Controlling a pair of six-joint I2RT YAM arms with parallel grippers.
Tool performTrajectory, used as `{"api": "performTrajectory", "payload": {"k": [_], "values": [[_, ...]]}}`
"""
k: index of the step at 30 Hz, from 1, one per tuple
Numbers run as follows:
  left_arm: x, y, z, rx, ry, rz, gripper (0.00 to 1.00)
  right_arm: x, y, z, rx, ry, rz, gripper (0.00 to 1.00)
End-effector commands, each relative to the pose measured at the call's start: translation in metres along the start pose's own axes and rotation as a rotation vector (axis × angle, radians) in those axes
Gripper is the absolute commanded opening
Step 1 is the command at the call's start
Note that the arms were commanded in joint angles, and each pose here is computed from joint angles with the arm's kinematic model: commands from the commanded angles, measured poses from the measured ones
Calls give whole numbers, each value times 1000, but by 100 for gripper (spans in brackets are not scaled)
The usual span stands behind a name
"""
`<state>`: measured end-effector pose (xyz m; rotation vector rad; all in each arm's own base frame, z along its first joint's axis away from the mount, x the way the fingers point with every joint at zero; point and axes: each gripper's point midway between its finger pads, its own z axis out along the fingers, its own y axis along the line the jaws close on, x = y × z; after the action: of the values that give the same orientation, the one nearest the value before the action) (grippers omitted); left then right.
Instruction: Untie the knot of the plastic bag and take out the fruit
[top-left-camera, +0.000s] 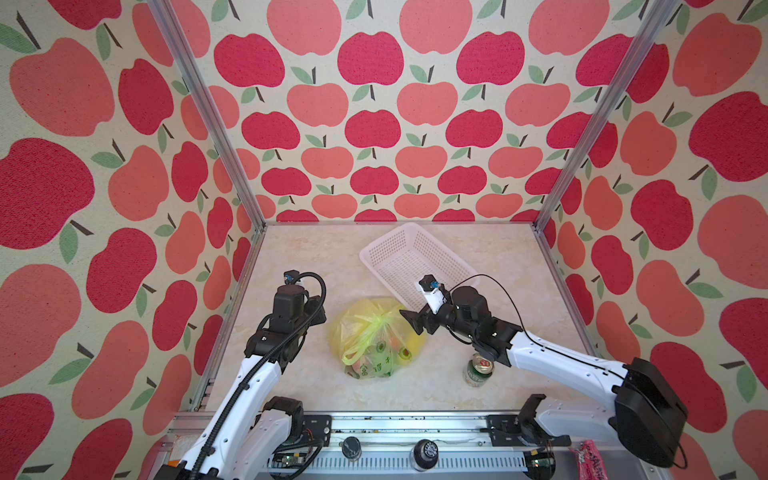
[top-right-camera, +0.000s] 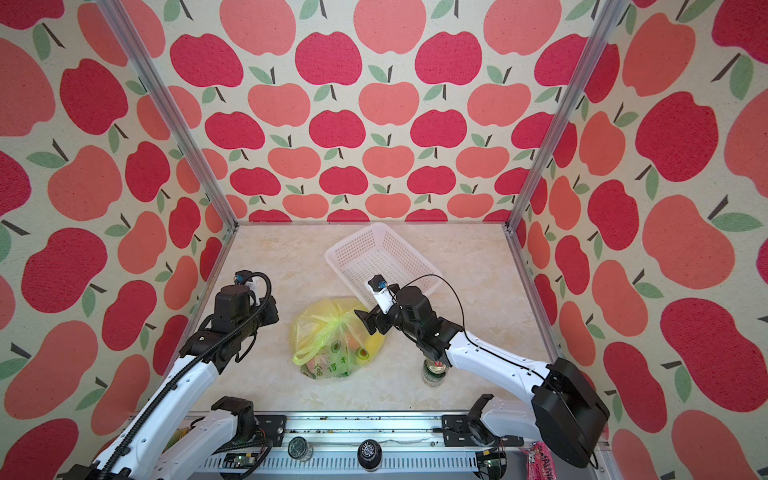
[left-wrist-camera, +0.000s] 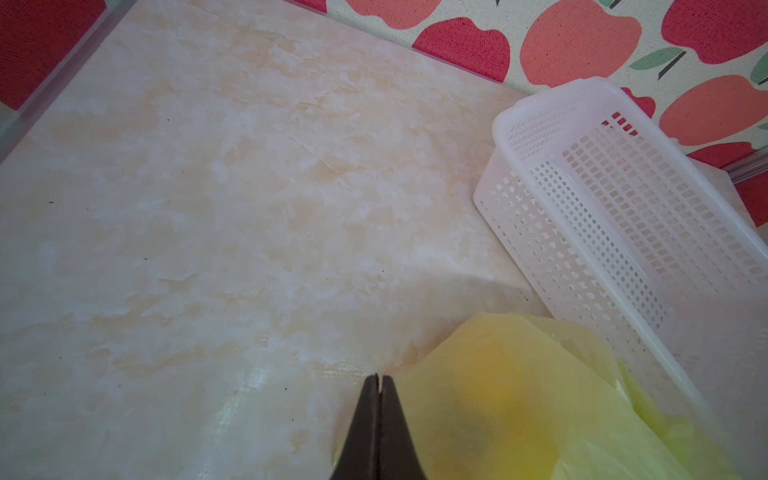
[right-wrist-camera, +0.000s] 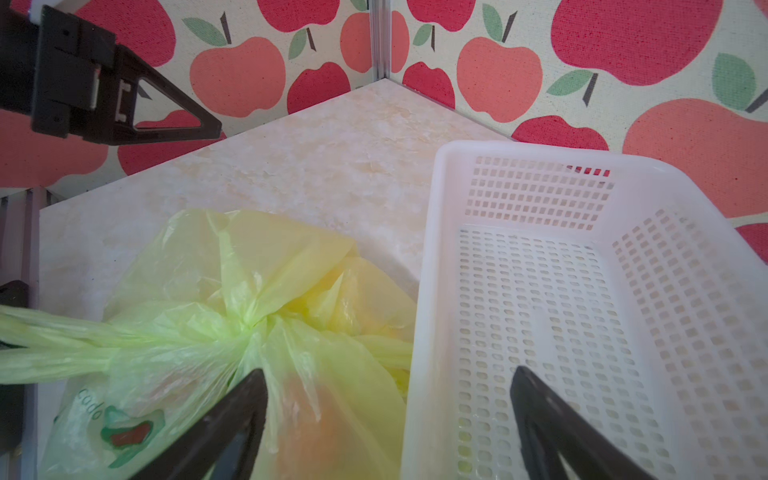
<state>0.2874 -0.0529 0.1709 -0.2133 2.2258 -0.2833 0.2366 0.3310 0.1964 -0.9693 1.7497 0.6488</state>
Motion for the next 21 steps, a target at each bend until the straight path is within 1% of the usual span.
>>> {"api": "performTrajectory", "payload": {"k": [1, 3, 4, 6, 8, 10, 13, 15, 16, 21], "values": [[0, -7, -1, 46, -6, -12, 0, -12, 16, 7, -30, -11, -77, 93], [0, -10, -4, 63, -3, -17, 1, -14, 22, 7, -52, -19, -79, 93], [1, -11, -7, 71, 3, -21, 9, -15, 23, 7, -57, -23, -77, 93], [3, -15, -15, 86, 16, -28, 29, -15, 23, 5, -54, -31, -76, 94], [5, -22, -27, 112, 11, -19, 57, -16, 21, 1, -44, -45, -78, 95], [9, -32, -38, 144, 1, 8, 71, -16, 21, -2, -38, -55, -81, 96], [18, -50, -48, 192, -6, 87, 83, -16, 19, -6, -29, -63, -86, 97], [23, -58, -47, 204, -13, 140, 88, -15, 18, -9, -21, -67, -89, 98], [26, -62, -45, 207, -7, 157, 90, -16, 17, -10, -19, -71, -93, 99], [45, -74, -27, 209, 70, 217, 92, -19, 17, -14, -14, -87, -109, 99]]}}
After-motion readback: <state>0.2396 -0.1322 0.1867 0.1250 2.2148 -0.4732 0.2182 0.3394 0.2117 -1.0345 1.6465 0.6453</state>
